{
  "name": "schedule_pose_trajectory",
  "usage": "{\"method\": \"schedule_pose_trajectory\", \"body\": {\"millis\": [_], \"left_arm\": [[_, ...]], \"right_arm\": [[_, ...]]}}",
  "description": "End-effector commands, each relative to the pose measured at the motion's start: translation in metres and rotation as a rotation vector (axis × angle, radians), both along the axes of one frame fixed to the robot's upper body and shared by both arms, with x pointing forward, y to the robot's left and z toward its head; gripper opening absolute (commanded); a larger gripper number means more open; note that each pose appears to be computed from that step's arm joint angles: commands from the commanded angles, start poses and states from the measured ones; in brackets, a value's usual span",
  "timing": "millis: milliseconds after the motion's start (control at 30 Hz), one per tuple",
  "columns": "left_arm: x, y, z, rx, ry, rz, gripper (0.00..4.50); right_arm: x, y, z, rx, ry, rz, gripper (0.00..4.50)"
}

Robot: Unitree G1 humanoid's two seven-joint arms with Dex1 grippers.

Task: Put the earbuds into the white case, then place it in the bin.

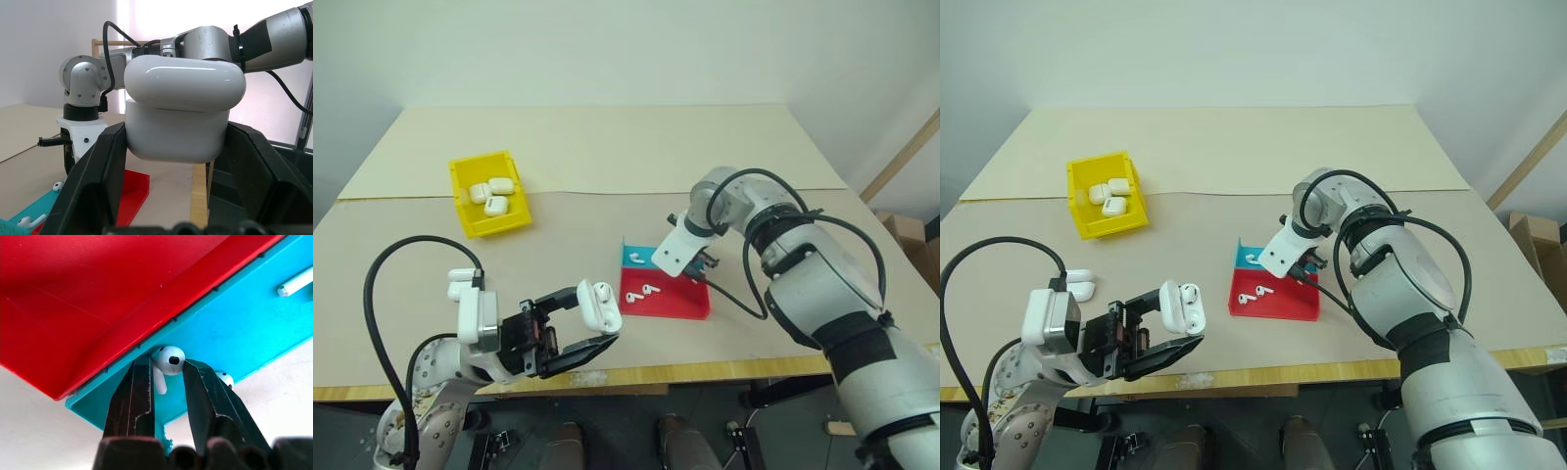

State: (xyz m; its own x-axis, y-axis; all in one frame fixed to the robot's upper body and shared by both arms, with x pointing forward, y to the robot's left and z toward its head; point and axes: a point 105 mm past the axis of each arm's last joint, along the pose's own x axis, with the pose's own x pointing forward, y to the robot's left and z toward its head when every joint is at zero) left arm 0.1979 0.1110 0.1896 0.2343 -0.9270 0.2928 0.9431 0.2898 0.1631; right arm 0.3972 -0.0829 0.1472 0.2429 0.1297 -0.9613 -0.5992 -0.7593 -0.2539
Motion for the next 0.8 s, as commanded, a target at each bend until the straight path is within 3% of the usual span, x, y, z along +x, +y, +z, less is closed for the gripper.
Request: {"method": "schedule_pose_trajectory", "body": {"millis": [33,167,500,667,800], "left_arm": [[-0.005,-0.002,0.007,-0.007,-0.043,-0.009,2.79],[-0.005,-0.002,0.008,-0.013,-0.046,-0.011,2.79],[0.001,-0.005,0.023,-0.059,-0.071,-0.015,2.79],[0.003,-0.009,0.028,-0.058,-0.076,-0.047,2.79],[0.006,-0.009,0.031,-0.062,-0.079,-0.053,2.79]], "right_arm": [[0.002,0.005,0.015,0.042,-0.026,0.012,0.72],[0.003,0.01,0.034,0.14,-0.031,-0.013,0.72],[-0.016,0.002,0.141,0.807,-0.015,-0.065,0.72],[-0.053,-0.019,0.196,1.311,0.07,-0.129,0.72],[-0.102,-0.046,0.194,1.62,0.188,-0.15,0.72]]}}
